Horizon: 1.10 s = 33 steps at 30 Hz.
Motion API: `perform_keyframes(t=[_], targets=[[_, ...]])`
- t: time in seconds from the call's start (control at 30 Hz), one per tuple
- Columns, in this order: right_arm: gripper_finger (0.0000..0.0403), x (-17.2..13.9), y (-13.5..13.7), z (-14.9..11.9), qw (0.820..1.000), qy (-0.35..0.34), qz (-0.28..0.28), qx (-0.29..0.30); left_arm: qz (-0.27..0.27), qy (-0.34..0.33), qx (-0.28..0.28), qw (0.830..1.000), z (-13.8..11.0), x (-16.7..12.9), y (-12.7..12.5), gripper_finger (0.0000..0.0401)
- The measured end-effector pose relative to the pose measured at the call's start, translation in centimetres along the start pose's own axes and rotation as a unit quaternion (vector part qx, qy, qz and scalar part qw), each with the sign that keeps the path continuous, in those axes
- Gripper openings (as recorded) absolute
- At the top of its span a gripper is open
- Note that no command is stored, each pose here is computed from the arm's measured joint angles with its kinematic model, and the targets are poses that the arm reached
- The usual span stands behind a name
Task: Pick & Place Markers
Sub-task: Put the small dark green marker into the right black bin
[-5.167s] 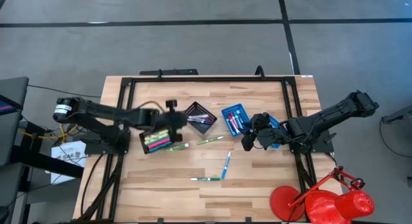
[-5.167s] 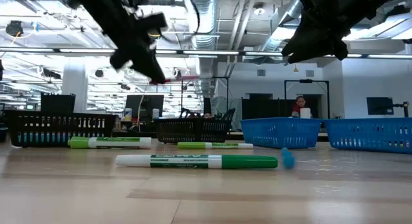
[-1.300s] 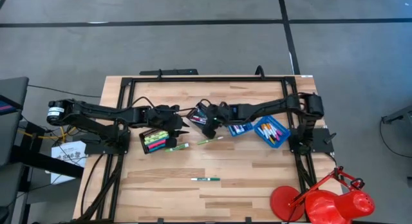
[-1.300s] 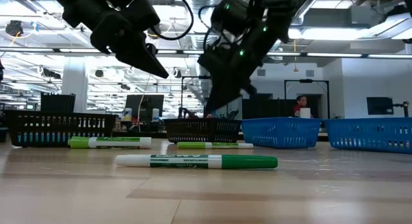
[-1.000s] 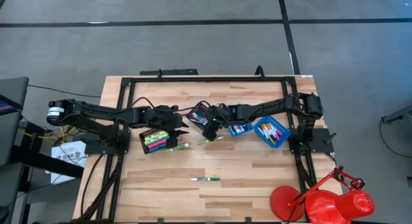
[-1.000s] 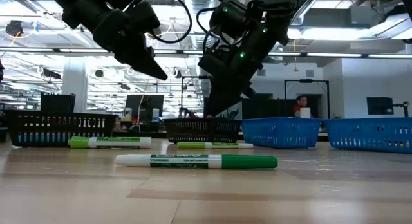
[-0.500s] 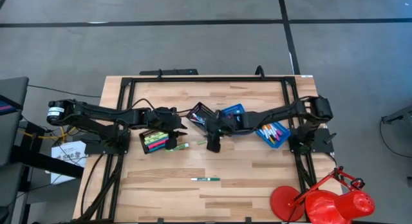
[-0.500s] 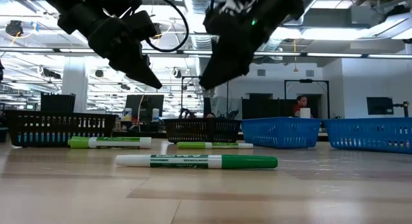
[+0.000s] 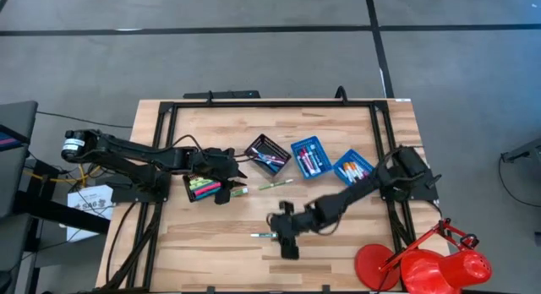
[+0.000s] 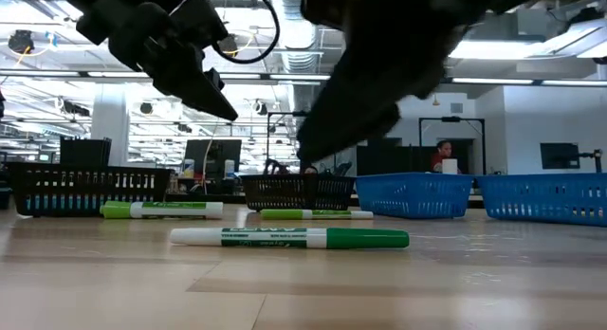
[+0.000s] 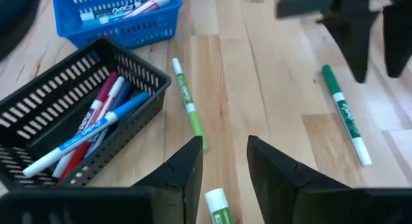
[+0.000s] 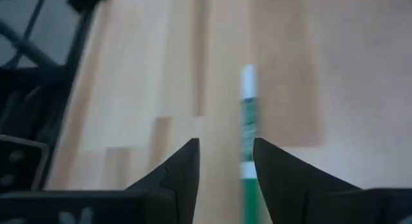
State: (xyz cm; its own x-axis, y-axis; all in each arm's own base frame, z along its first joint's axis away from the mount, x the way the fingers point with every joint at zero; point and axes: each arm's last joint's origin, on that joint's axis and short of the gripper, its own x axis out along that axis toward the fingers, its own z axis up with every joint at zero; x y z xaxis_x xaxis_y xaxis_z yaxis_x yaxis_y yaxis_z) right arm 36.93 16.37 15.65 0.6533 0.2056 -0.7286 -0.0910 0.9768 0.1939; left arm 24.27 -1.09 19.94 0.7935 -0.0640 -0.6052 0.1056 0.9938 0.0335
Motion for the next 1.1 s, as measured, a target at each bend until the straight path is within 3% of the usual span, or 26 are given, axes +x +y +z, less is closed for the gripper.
perform_keyframes(t=[0.17,0.4,0.77,0.87,1.03,1.1], targets=[[0.0124,1.6,1.4,-2.1,1.000,0.028,-0.010,-0.003,-0.005,-0.010,0.004,1.000,0.2,0.0,-0.3,0.0117],[0.0119,2.0,0.5,-2.4,0.998,0.034,-0.058,-0.002,-0.004,-0.018,0.004,1.000,0.4,0.0,-0.3,0.0117],[0.0116,4.5,0.0,-3.9,0.997,0.060,-0.047,-0.002,-0.004,-0.021,0.005,1.000,0.4,0.0,-0.3,0.0117],[0.0095,4.8,-0.5,-3.9,0.997,0.062,-0.050,-0.009,-0.004,-0.022,0.005,1.000,0.5,0.0,-0.3,0.0117],[0.0022,3.7,-1.5,-2.5,0.998,0.049,-0.041,-0.006,-0.003,-0.026,0.005,1.000,0.5,0.0,-0.3,0.0117],[0.0021,2.9,-2.1,-1.9,0.998,0.044,-0.050,-0.004,-0.003,-0.026,0.005,1.000,0.5,0.0,-0.3,0.0117]])
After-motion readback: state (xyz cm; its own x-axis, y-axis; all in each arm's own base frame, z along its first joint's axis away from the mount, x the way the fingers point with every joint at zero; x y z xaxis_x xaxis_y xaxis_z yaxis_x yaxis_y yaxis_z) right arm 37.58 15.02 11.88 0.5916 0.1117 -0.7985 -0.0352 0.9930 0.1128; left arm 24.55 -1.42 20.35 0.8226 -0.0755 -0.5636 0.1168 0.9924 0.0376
